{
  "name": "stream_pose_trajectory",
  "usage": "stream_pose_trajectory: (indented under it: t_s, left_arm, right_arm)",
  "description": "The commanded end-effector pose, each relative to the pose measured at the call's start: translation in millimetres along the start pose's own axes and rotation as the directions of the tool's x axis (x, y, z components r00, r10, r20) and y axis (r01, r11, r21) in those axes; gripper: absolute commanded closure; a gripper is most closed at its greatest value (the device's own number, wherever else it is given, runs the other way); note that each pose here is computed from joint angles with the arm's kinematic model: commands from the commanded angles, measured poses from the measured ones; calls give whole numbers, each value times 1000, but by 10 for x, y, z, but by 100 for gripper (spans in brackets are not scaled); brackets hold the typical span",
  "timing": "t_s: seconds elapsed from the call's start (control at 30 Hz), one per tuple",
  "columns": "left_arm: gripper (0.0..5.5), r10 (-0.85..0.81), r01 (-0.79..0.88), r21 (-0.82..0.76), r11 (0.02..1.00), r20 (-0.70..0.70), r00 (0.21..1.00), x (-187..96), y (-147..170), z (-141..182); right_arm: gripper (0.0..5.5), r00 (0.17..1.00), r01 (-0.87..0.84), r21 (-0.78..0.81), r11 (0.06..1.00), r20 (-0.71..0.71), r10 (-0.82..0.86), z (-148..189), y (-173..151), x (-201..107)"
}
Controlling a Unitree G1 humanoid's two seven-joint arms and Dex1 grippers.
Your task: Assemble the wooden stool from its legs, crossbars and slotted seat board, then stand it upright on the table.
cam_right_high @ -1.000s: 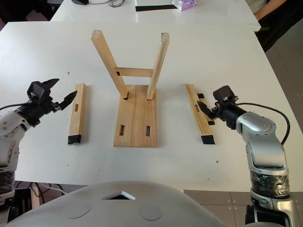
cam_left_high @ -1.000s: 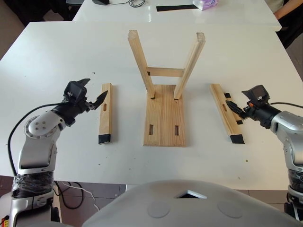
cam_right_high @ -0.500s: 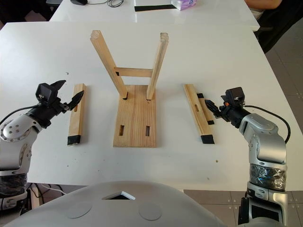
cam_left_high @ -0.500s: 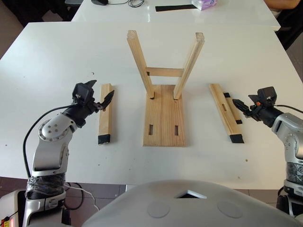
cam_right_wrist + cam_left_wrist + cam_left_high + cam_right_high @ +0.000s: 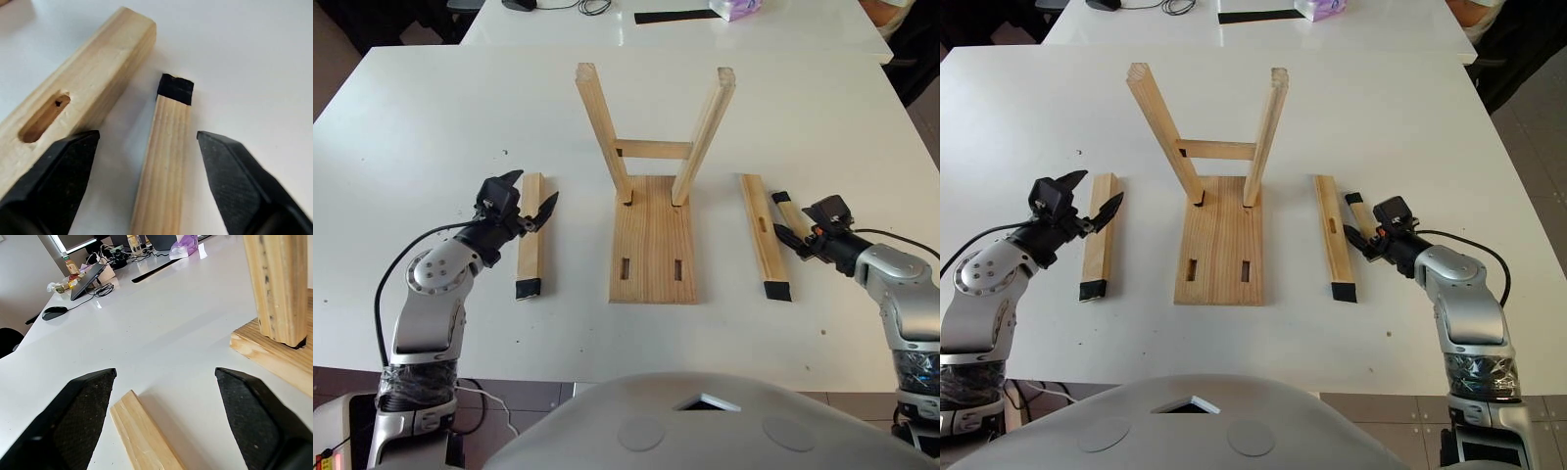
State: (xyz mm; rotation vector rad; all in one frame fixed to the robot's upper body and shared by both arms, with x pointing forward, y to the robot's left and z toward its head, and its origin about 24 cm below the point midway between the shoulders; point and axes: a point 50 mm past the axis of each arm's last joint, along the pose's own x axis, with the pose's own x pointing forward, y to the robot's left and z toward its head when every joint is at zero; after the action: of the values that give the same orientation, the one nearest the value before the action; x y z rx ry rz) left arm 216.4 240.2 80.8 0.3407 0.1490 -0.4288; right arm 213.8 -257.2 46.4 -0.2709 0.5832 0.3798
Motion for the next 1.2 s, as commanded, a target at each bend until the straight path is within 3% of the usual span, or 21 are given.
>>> stream_pose_trajectory:
  t_s: [0.03,0.53,1.07,1.2]
  left_arm:
    - [175,-8,8,-1,1000,-13,1000,0,-44,-30]
    - [175,-6,6,-5,1000,-26,1000,-28,-46,-35]
    - [175,-18,18,-22,1000,13,1000,39,32,108]
    - [175,-15,19,-64,998,62,998,49,83,238]
  right_arm:
    - [181,1000,-5,1,1000,-26,5,-67,26,-12]
    - [181,996,8,25,1000,-91,-5,-263,-33,-148]
    - [418,998,-10,5,1000,-67,10,-199,-9,-111]
    - [420,999,41,13,999,-21,-40,-93,-51,-57]
